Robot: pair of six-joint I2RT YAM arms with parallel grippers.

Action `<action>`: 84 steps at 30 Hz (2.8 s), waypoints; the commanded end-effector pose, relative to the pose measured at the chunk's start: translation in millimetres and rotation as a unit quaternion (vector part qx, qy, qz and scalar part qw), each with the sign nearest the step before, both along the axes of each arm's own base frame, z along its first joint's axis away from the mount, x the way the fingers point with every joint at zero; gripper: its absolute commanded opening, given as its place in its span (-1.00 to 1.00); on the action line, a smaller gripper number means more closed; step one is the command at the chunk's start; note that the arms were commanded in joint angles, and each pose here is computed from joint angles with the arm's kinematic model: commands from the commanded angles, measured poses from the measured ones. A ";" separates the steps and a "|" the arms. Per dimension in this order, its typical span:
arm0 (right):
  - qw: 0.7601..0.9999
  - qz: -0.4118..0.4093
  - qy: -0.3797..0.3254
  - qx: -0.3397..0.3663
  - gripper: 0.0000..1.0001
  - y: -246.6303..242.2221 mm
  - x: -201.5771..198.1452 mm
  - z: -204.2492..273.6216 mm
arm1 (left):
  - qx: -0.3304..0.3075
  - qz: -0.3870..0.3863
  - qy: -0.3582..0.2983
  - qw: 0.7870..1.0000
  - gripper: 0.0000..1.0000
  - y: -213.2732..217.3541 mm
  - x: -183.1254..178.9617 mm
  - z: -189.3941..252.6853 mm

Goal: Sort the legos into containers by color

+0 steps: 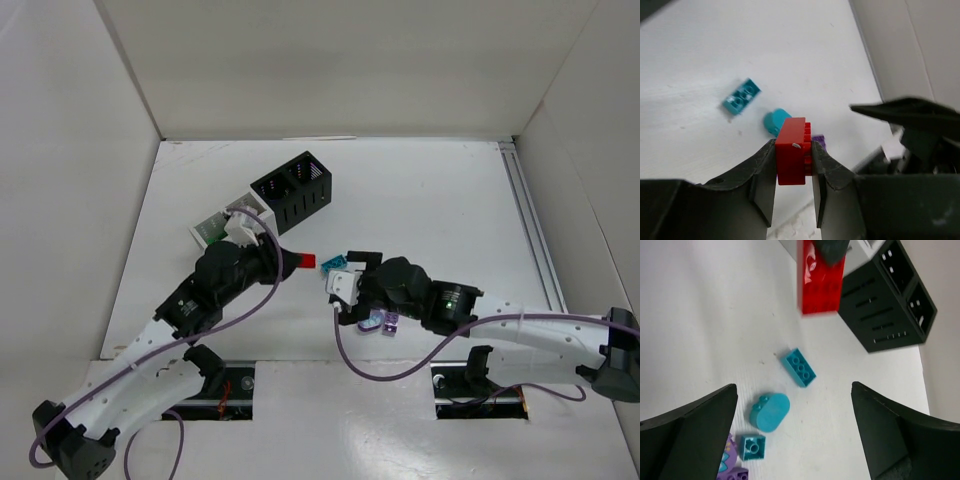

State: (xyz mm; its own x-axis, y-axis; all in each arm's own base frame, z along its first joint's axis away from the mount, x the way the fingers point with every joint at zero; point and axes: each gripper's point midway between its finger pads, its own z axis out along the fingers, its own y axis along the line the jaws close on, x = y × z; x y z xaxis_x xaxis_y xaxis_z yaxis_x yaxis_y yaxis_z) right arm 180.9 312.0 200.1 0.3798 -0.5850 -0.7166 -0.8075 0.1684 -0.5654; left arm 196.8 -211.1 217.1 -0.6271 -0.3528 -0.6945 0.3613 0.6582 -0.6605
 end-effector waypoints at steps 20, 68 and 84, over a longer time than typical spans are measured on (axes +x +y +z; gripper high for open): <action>0.962 -0.266 0.060 -0.019 1.00 -102.2 28.9 -25.0 | 0.179 0.385 0.048 0.904 -1.00 146.0 172.4 -2.5; 0.978 0.143 0.129 -0.083 0.92 16.7 127.4 -133.4 | 0.077 0.275 -0.046 0.957 1.00 113.9 108.4 24.2; 0.965 0.151 0.204 -0.070 -0.10 6.3 127.7 -166.4 | 0.075 0.261 -0.051 0.961 1.00 109.4 107.8 26.1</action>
State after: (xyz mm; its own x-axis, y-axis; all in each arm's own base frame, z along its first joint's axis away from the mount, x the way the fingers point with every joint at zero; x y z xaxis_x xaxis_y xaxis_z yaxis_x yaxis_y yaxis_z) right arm 310.3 319.2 31.5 0.2638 -0.6364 -0.7248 -0.9639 -0.1450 -0.2235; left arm 304.8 -95.1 225.8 -0.3564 -0.4804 -0.8013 -0.0476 0.8659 -0.4979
